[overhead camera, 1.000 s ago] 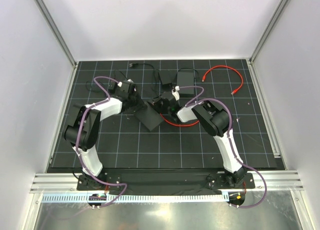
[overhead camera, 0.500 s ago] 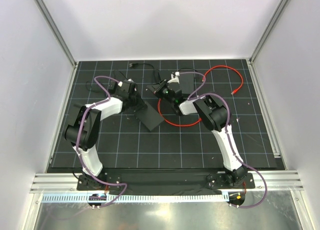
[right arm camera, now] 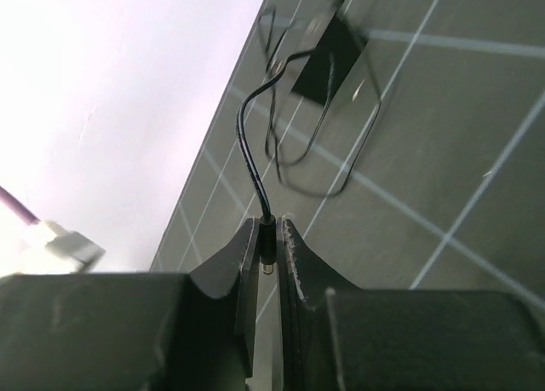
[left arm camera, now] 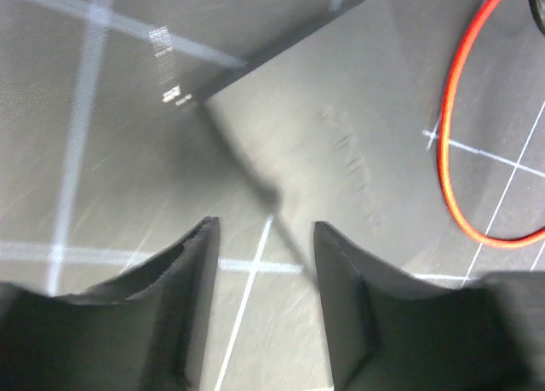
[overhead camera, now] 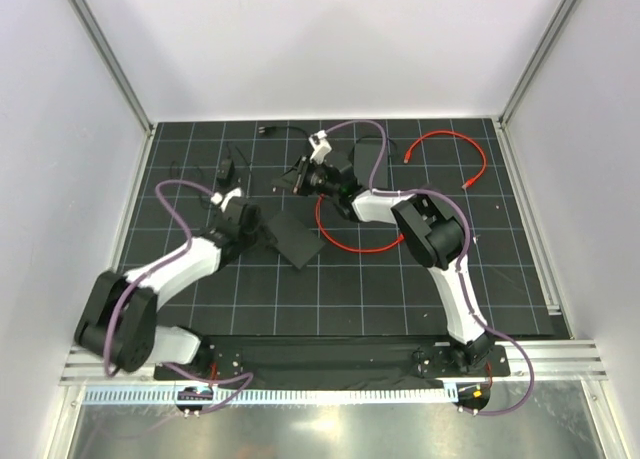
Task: Pull the plug from the switch port
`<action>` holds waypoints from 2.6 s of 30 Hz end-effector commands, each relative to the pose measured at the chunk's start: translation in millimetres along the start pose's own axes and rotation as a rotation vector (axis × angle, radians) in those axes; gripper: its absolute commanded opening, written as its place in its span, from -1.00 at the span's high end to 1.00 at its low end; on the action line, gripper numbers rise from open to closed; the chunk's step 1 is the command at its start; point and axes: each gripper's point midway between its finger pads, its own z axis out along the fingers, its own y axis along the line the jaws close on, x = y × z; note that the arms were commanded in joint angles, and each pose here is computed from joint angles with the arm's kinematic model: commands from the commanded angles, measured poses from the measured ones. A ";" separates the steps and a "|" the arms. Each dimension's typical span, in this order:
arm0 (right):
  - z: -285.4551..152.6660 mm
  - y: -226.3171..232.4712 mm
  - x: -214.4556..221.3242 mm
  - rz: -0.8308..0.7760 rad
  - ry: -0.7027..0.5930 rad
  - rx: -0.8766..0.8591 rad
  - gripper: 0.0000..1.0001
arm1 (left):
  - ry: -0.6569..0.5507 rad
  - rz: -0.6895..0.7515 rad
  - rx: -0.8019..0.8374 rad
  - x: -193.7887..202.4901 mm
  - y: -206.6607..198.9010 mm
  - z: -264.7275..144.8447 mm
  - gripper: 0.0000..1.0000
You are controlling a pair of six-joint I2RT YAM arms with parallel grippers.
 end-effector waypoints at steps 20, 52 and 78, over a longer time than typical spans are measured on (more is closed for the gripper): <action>-30.7 75.8 43.1 -0.168 0.163 -0.339 0.98 | -0.093 -0.417 0.190 -120.0 -44.9 -59.2 -0.50; -33.9 29.6 20.1 -0.251 0.127 -0.047 0.21 | -0.224 -0.331 -0.084 -315.0 40.3 32.3 1.00; -29.8 -11.7 17.5 -0.186 0.180 0.085 0.21 | -0.197 -0.320 -0.060 -305.4 32.9 14.1 -0.27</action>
